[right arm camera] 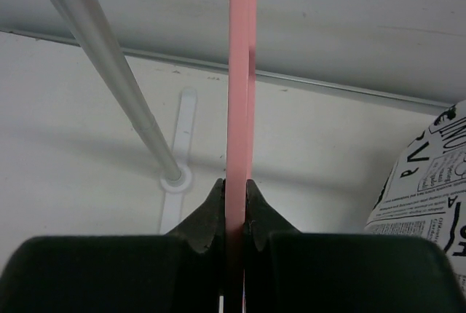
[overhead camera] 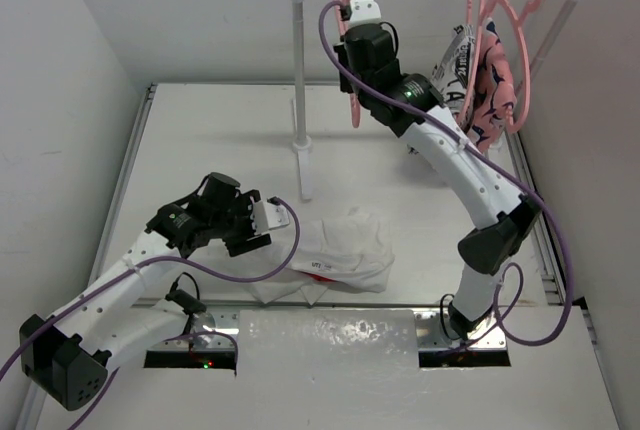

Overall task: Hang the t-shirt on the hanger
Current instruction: Pick up the hanger from the clothesline.

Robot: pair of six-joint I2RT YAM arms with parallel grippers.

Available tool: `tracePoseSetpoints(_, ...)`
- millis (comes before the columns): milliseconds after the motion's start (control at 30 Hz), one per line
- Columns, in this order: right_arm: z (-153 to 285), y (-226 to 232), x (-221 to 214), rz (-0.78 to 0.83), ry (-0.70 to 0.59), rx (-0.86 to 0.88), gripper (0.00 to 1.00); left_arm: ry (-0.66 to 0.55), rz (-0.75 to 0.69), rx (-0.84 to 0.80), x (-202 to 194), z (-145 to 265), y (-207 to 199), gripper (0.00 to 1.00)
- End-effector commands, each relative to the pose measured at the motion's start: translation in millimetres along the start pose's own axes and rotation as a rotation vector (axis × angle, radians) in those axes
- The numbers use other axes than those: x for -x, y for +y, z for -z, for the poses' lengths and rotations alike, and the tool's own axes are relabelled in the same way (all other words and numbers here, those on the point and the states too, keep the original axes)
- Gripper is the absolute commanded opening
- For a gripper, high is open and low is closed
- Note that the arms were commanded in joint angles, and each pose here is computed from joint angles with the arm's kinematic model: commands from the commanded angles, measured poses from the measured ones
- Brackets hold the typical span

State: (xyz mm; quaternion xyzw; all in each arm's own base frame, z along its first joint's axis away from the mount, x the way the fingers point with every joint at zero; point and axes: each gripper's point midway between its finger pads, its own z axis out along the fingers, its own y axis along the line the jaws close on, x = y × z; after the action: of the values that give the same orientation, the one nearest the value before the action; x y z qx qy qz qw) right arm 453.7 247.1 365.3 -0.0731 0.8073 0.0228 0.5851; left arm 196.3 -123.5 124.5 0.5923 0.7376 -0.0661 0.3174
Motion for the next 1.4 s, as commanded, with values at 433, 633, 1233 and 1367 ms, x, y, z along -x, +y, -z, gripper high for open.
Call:
tracePoseSetpoints(433, 59.7, -17.3, -15.6, 0.065, 0.008, 0.109, 0.0, -0.078, -0.001, 0.007, 28.0, -0.9, 14.8, 0.81)
tracePoseSetpoints(633, 87.7, -13.4, -61.1, 0.098, 0.091, 0.235, 0.0, -0.12, -0.041, -0.041, 47.3, 4.6, 16.5, 0.82)
tracePoseSetpoints(1233, 181.4, -45.5, -228.4, 0.133, 0.387, 0.389, 0.0, -0.135, -0.193, -0.265, 110.8, 4.7, -35.8, 0.72)
tracePoseSetpoints(1367, 194.5, -55.4, -253.3, 0.112, 0.428, 0.373, 0.0, -0.109, -0.171, -0.349, 117.3, -4.3, -64.9, 0.73)
